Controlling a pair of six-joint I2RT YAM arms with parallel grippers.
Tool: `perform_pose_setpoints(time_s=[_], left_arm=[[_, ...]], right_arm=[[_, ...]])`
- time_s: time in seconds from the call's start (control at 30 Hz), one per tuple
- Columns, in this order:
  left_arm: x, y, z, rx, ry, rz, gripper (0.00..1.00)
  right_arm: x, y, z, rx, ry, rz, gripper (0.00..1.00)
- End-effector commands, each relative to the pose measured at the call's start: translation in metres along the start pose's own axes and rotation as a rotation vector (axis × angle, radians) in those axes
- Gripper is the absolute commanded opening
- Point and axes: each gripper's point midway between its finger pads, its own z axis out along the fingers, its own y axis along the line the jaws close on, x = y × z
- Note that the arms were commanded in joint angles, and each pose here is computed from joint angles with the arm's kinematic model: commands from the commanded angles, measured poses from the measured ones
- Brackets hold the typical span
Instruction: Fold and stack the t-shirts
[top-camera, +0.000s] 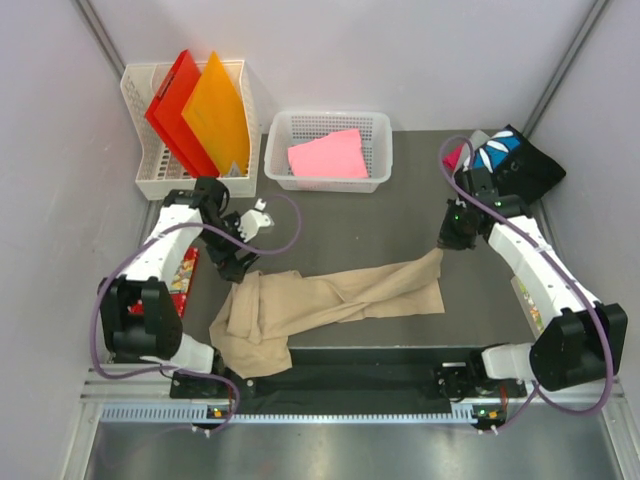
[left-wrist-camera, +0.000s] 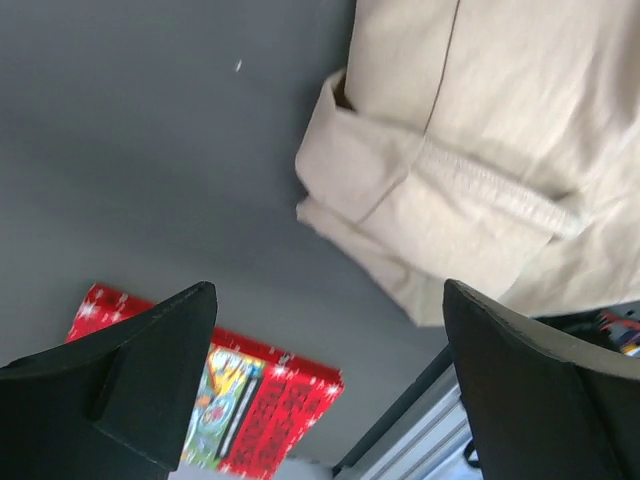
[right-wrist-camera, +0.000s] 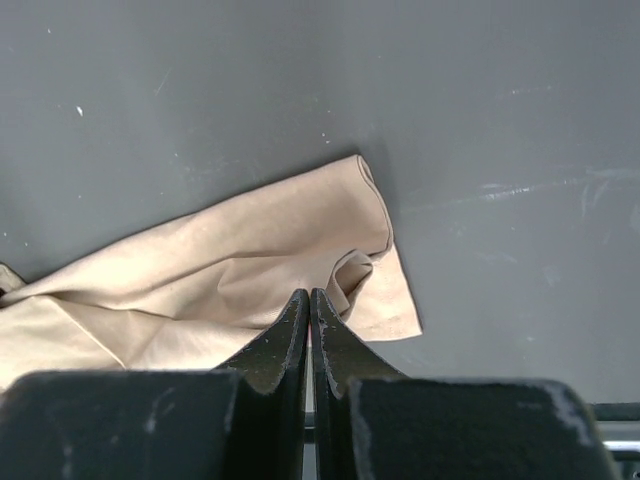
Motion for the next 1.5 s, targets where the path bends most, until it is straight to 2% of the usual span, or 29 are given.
perform_pose_setpoints(time_s=[0.0,0.2,0.43,0.53,0.67,0.7,0.77,0.8,0.93,1.23,1.33,1.47], left_arm=[[-0.026,-0.015,0.022,0.116,-0.051,-0.090,0.99],[-0.032,-0.029,0.052,0.161,-0.003,-0.124,0.99],[-0.040,-0.007,0.072,0.127,0.033,-0.183,0.97],[-0.042,0.005,0.078,0.110,0.062,-0.204,0.94],[-0.044,0.011,0.088,0.116,0.083,-0.226,0.84],[-0.047,0.013,0.087,0.116,0.075,-0.225,0.68],[-0.047,0.013,0.084,0.120,0.081,-0.224,0.48],[-0.049,0.015,0.081,0.111,0.076,-0.215,0.30],[-0.050,0.019,0.068,0.081,0.087,-0.194,0.00],[-0.052,0.022,0.032,0.012,0.077,-0.151,0.00],[-0.073,0.049,-0.008,-0.136,-0.026,-0.123,0.00],[-0.111,0.089,-0.094,-0.403,-0.220,-0.087,0.00]], right_arm=[[-0.011,0.004,-0.012,-0.041,-0.078,-0.002,0.00],[-0.011,0.005,-0.014,-0.051,-0.084,0.000,0.00],[-0.011,0.009,-0.011,-0.066,-0.077,0.002,0.00],[-0.009,0.008,-0.010,-0.065,-0.075,0.000,0.00],[-0.008,0.007,-0.010,-0.066,-0.074,0.000,0.00],[-0.007,0.007,-0.010,-0.064,-0.070,0.000,0.00],[-0.006,0.006,-0.009,-0.060,-0.070,-0.003,0.00],[-0.006,0.005,-0.009,-0.060,-0.069,-0.002,0.00],[-0.005,0.004,-0.008,-0.053,-0.067,-0.006,0.00],[-0.012,0.006,-0.012,-0.053,-0.088,-0.008,0.00],[-0.026,0.007,-0.020,-0.050,-0.116,-0.008,0.00],[-0.044,0.007,-0.034,-0.044,-0.155,-0.003,0.00]])
